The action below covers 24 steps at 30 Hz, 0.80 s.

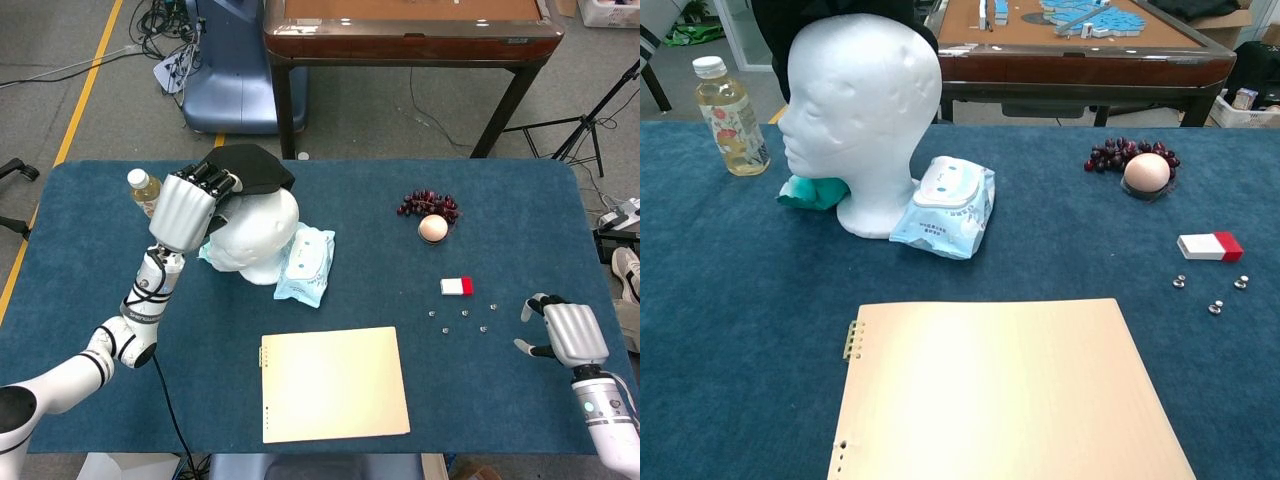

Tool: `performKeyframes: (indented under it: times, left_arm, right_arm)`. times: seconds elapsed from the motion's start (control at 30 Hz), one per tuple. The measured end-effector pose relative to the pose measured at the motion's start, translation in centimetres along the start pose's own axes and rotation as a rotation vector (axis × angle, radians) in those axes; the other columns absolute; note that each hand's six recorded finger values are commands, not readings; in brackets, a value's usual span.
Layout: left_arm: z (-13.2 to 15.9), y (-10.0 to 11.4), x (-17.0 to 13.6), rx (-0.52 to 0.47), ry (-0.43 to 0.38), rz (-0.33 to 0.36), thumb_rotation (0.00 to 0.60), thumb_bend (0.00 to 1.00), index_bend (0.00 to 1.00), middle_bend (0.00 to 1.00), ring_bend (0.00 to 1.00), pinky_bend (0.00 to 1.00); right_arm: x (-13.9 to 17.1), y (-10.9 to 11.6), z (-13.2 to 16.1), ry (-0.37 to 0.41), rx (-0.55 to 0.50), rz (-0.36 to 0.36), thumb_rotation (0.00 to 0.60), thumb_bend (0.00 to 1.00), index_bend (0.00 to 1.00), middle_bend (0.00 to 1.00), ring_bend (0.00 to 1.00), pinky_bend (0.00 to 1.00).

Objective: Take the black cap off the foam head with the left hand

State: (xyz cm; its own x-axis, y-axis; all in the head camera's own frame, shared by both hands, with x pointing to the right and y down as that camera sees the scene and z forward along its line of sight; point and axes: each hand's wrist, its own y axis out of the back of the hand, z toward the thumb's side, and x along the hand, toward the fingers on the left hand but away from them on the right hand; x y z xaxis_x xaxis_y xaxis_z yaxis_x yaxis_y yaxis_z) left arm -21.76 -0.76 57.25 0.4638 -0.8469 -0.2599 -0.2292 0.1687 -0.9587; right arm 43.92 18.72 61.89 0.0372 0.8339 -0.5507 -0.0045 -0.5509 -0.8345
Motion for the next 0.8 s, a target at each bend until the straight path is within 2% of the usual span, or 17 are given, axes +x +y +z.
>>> performKeyframes:
  times: [0.4, 0.8]
  left_arm:
    - [-3.3, -0.9, -0.5, 0.110, 0.075, -0.062, 0.600, 0.41, 0.62, 0.67, 0.51, 0.71]
    - [-8.3, -0.9, -2.1, 0.223, 0.118, -0.110, 0.600, 0.41, 0.62, 0.67, 0.51, 0.72]
  right_arm:
    - [0.1, 0.0, 0.1, 0.004, 0.002, -0.002, 0.600, 0.00, 0.53, 0.43, 0.39, 0.55]
    - [0.1, -0.2, 0.3, 0.007, 0.009, 0.000, 0.600, 0.00, 0.53, 0.43, 0.39, 0.55]
